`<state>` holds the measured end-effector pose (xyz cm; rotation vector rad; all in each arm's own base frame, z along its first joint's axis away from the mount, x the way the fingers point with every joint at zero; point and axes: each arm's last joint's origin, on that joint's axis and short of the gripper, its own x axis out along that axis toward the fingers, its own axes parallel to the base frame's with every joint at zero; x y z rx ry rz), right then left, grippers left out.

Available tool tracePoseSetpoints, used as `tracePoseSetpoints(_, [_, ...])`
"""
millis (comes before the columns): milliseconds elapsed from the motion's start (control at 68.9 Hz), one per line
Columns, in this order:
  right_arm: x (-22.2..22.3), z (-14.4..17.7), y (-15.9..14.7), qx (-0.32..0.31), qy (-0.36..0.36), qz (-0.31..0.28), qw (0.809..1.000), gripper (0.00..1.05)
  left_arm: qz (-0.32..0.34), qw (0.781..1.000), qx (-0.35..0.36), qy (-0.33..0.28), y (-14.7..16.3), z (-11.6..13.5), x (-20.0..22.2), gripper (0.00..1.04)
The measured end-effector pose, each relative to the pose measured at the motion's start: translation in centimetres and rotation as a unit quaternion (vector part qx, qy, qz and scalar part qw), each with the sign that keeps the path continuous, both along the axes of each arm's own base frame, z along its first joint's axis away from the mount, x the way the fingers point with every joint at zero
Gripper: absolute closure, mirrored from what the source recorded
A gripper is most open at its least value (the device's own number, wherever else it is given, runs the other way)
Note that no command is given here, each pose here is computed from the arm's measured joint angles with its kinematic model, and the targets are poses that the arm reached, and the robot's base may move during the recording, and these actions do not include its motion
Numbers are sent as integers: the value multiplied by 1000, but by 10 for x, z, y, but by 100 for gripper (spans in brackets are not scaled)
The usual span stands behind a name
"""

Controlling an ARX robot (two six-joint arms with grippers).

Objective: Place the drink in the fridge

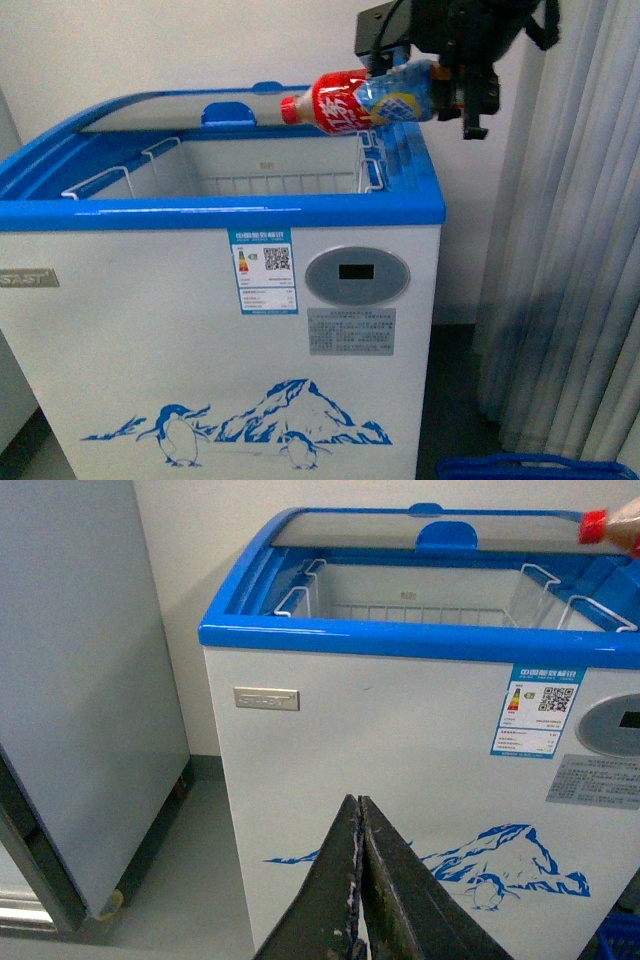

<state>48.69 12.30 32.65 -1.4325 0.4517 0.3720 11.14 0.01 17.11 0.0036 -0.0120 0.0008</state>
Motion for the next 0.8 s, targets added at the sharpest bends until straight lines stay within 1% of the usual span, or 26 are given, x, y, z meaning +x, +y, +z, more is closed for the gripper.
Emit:
tracePoseSetpoints(247, [22,-27,25,-78,-13,62,995,64,0,1000,-1,-2,0,0,-4,102])
tracePoseSetpoints(290, [24,-31,27,-90,-14,71,993,64,-1,1000,-1,11,0,-3,-7,102])
tracePoseSetpoints(334, [25,-33,28,-97,-15,76,992,64,0,1000,-1,16,0,-5,-10,102])
tracePoseSetpoints(450, [28,-40,32,-98,-34,76,992,64,0,1000,-1,2,0,-3,-14,102])
tracePoseSetpoints(493, [28,-42,33,-97,-36,77,992,58,0,1000,-1,2,0,-3,-14,102])
tracePoseSetpoints(508, [28,-45,35,-95,-35,78,992,54,0,1000,-1,2,0,-3,-14,102])
tracePoseSetpoints(624, [22,-52,41,-79,-29,86,993,37,0,1000,-1,0,0,-3,-14,102])
tracePoseSetpoints(696, [13,-53,45,-54,-25,99,993,20,0,1000,-1,1,0,-3,-14,102])
tracePoseSetpoints(754, [-1,-41,43,-21,-33,99,994,7,0,1000,-1,1,0,-3,-14,102])
tracePoseSetpoints(798, [-12,-29,38,2,-42,91,995,7,0,1000,-1,1,0,-3,-14,102])
